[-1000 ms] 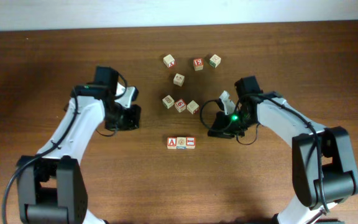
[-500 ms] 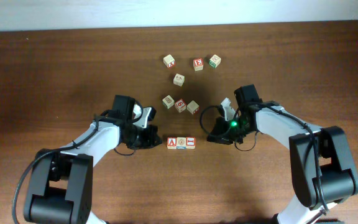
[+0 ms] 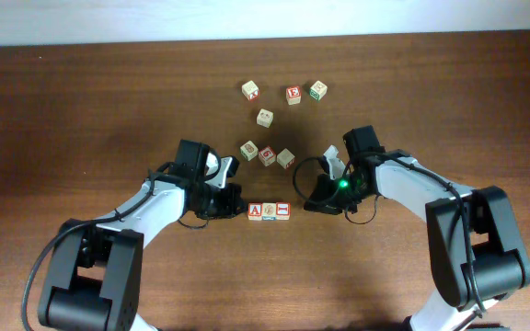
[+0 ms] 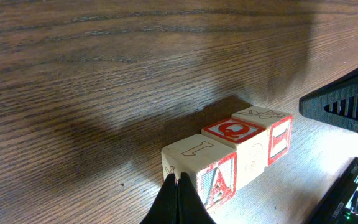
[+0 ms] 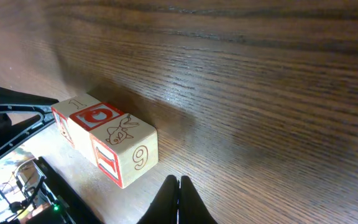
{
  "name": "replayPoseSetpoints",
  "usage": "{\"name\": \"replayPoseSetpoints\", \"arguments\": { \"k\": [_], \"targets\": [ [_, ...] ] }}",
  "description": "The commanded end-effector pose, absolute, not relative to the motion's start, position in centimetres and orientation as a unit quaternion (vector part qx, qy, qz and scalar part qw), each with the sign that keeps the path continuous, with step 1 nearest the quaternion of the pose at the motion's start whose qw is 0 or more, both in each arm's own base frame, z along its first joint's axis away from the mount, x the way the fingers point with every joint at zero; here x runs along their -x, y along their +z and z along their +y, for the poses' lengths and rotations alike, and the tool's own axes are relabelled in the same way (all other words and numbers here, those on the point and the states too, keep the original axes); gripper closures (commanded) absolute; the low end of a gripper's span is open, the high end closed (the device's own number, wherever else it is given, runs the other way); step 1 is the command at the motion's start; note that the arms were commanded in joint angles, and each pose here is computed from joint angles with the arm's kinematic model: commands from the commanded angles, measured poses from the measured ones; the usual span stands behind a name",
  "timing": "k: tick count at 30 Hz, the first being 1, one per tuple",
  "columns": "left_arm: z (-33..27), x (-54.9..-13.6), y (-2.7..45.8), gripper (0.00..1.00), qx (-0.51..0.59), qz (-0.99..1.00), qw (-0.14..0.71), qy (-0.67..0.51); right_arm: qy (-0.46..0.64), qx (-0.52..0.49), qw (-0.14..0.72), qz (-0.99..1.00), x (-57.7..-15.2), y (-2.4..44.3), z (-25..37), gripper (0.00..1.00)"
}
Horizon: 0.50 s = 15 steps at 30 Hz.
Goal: Rotate 3 blocks
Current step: 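Bring the left and right grippers to opposite ends of the row, then squeeze the three-block row between both grippers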
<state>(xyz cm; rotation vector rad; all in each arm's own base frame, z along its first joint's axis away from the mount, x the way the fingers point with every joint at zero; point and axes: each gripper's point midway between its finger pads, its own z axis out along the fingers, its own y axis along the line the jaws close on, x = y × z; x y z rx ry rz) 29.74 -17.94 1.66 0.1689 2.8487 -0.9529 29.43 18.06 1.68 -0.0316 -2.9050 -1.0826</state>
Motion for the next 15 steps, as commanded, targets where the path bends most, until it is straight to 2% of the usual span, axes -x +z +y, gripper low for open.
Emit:
{"name": "replayPoseSetpoints", "arguments": {
  "k": [1, 15],
  "targets": [
    [-18.05, -29.41, 1.53, 1.00, -0.047, 0.944, 0.058, -0.321, -0.347, 0.017, 0.029, -0.937, -28.99, 1.79, 18.51, 0.96],
    [-18.01, -29.26, 1.48, 1.00, -0.039, 0.945, 0.052, -0.321, -0.333, 0.035, 0.042, -0.941, -28.48, 1.49, 19.31, 0.96]
  ]
}}
